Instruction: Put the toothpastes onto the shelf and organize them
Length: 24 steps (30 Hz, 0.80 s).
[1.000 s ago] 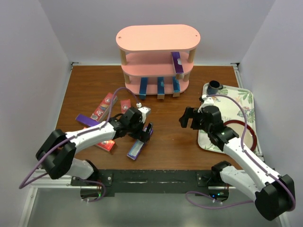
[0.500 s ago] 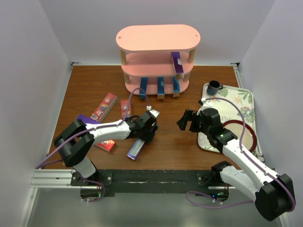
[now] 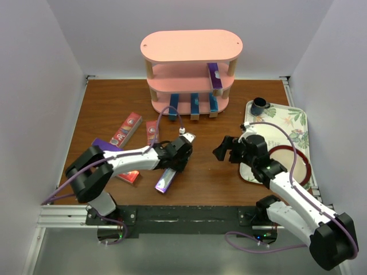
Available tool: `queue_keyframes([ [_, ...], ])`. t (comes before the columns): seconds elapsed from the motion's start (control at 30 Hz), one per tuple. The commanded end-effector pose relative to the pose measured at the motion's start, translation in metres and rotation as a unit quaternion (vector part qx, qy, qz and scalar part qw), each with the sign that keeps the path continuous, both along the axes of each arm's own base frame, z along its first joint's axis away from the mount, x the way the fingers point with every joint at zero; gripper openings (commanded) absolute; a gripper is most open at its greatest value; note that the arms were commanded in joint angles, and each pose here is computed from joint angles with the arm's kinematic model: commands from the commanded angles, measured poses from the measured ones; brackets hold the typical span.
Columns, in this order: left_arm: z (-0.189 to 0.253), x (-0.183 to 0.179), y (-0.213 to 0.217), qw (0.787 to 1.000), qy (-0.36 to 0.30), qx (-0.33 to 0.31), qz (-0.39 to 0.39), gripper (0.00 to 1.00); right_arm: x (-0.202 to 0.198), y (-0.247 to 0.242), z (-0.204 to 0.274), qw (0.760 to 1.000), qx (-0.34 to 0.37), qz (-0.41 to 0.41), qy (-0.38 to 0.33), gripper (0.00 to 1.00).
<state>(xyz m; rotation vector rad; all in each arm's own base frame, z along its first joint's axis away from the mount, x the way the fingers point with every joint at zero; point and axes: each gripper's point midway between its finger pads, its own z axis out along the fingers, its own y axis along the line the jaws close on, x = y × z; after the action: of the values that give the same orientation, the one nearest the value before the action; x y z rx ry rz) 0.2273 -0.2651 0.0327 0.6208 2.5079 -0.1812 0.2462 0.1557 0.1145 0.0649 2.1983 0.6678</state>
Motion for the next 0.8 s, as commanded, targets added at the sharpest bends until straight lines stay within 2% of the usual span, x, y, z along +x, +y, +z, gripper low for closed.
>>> queue_keyframes([
  [0.0, 0.071, 0.018, -0.017, 0.989, -0.07, -0.131, 0.029, 0.44, -0.004, 0.019, 0.01, 0.998, 0.055, 0.027, -0.015, 0.94],
  [0.13, 0.104, 0.029, -0.006, 0.965, -0.085, -0.235, 0.076, 0.44, -0.008, 0.027, 0.007, 0.997, 0.06, 0.038, -0.013, 0.94],
  [0.27, 0.137, 0.044, 0.008, 0.927, -0.105, -0.342, 0.112, 0.44, -0.016, 0.05, 0.018, 0.995, 0.057, 0.066, -0.04, 0.95],
  [0.43, 0.164, 0.05, 0.028, 0.879, -0.114, -0.435, 0.161, 0.46, -0.031, 0.088, 0.027, 0.99, 0.063, 0.114, -0.059, 0.95],
  [0.57, 0.167, 0.06, 0.053, 0.847, -0.124, -0.471, 0.213, 0.47, -0.037, 0.11, 0.041, 0.985, 0.063, 0.127, -0.094, 0.95],
  [0.6, 0.162, 0.056, 0.055, 0.838, -0.11, -0.485, 0.224, 0.48, -0.038, 0.114, 0.045, 0.984, 0.063, 0.131, -0.102, 0.95],
  [0.77, 0.17, 0.054, 0.066, 0.776, -0.105, -0.567, 0.256, 0.48, -0.047, 0.143, 0.072, 0.973, 0.085, 0.15, -0.155, 0.95],
])
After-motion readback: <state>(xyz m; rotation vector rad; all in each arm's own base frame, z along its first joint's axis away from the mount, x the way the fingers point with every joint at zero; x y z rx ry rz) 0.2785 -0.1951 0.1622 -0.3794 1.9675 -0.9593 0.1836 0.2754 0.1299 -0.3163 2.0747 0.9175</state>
